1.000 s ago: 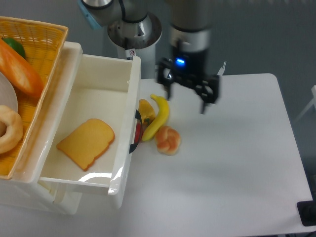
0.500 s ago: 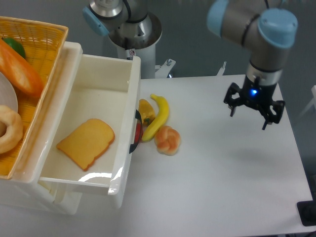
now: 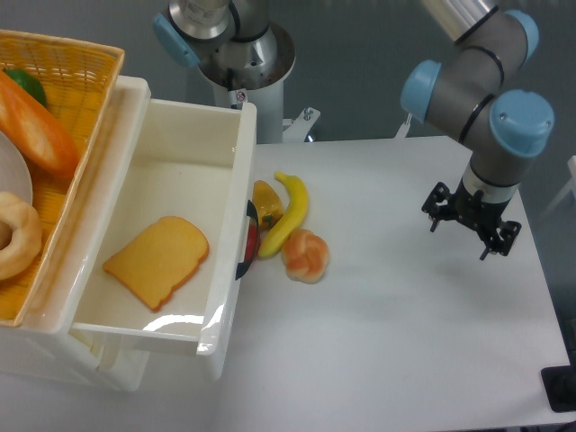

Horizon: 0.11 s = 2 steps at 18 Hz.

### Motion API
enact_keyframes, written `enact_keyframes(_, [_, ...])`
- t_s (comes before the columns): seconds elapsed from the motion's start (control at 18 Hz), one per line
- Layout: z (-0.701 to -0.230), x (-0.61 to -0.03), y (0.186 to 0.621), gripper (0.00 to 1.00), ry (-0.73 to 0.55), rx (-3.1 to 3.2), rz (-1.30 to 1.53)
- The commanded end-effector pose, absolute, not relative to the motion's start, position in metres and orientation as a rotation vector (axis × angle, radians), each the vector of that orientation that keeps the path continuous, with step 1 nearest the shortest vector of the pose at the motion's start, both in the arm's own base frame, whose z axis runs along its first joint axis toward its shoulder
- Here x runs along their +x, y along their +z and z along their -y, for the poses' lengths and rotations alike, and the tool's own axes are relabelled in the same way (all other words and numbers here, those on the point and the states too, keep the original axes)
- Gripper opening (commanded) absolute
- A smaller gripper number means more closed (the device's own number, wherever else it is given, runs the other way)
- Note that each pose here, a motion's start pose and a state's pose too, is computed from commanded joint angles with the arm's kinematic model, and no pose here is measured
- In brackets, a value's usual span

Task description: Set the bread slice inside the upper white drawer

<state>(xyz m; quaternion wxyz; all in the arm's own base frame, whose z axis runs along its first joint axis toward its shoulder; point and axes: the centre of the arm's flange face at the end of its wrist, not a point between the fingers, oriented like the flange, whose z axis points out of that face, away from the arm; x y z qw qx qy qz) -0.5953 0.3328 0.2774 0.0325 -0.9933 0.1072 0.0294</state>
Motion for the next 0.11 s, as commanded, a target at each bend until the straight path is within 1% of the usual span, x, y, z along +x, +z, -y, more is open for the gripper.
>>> enact_keyframes(0.11, [-0.3321,-0.5960,0.2794,1.00,0.103,-3.065,-0.331])
